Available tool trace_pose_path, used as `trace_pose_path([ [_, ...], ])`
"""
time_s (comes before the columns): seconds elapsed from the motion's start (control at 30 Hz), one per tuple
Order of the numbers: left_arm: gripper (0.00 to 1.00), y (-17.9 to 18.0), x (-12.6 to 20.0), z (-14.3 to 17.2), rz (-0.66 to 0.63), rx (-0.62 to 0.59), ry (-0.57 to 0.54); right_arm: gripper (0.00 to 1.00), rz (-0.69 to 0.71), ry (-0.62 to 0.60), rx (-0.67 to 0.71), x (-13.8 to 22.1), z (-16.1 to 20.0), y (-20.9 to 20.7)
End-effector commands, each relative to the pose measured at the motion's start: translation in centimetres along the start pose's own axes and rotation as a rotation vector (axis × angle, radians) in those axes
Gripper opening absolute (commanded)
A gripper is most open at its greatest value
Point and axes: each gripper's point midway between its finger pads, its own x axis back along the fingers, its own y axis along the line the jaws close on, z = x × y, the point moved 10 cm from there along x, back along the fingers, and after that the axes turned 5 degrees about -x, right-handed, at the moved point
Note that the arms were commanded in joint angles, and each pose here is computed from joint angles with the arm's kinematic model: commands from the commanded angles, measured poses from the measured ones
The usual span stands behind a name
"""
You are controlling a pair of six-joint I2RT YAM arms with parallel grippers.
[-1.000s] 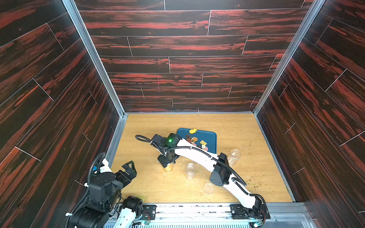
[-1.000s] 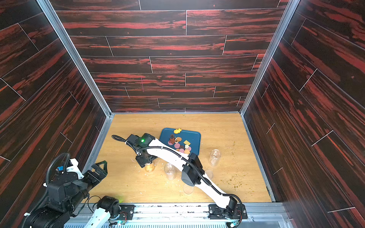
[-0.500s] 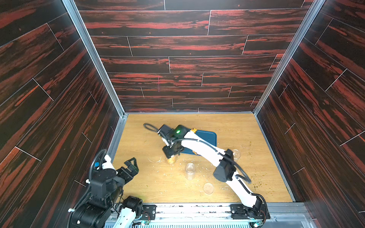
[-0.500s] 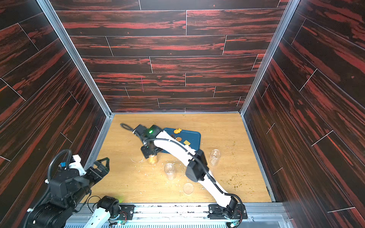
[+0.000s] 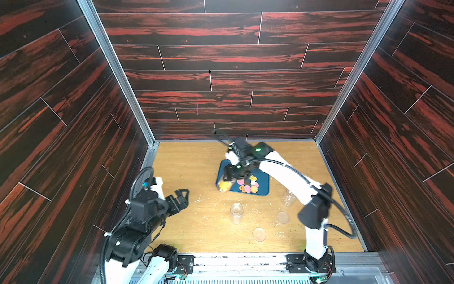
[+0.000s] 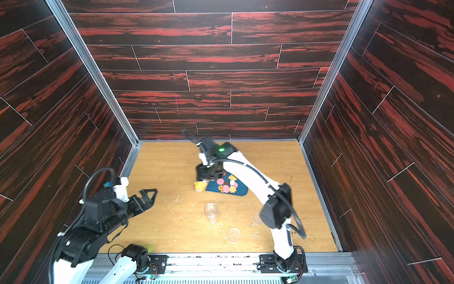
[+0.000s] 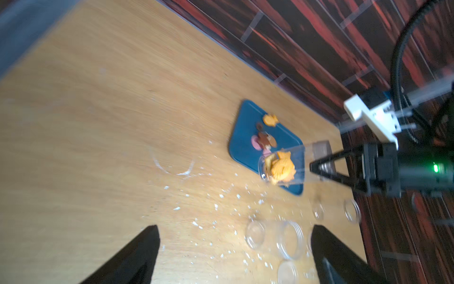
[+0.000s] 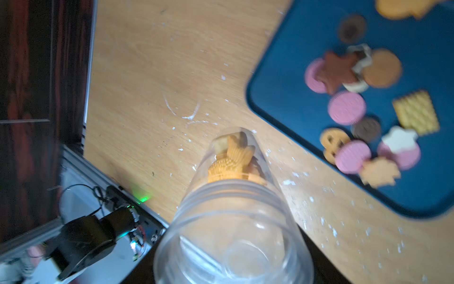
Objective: Pour the cookies out of the jar
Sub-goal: Pick up the jar from the center of the board.
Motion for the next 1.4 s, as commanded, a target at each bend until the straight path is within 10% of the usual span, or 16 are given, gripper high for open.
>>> trace_pose_path([
  [0.0,1.0,-1.5,-1.1,-0.3,0.163,-0.102,0.067,0.57,-0.154,-0.061,-0.065,4.2,0.8,-0.6],
  [0.3,1.0,-2.9,-2.6,-1.4,0.325,-0.2,0.03,0.57,-0.289,-0.08,-0.215,7.5,3.0,-4.9],
  [0.57,1.0,-4.6,-0.5,-1.7,0.511,-0.615,-0.124,0.57,-0.343,-0.078,-0.209,9.5,3.7,-4.6],
  [1.0,1.0,-6.8,-2.4,-0.6,0.554,-1.147,0.05,0.54,-0.417,-0.044,-0.161,10.4,3.3,-2.8],
  [1.37,1.0,-8.8,-5.4,-1.1,0.588,-1.291,0.069,0.54,-0.473,0.028,-0.064,9.9,3.2,0.1],
])
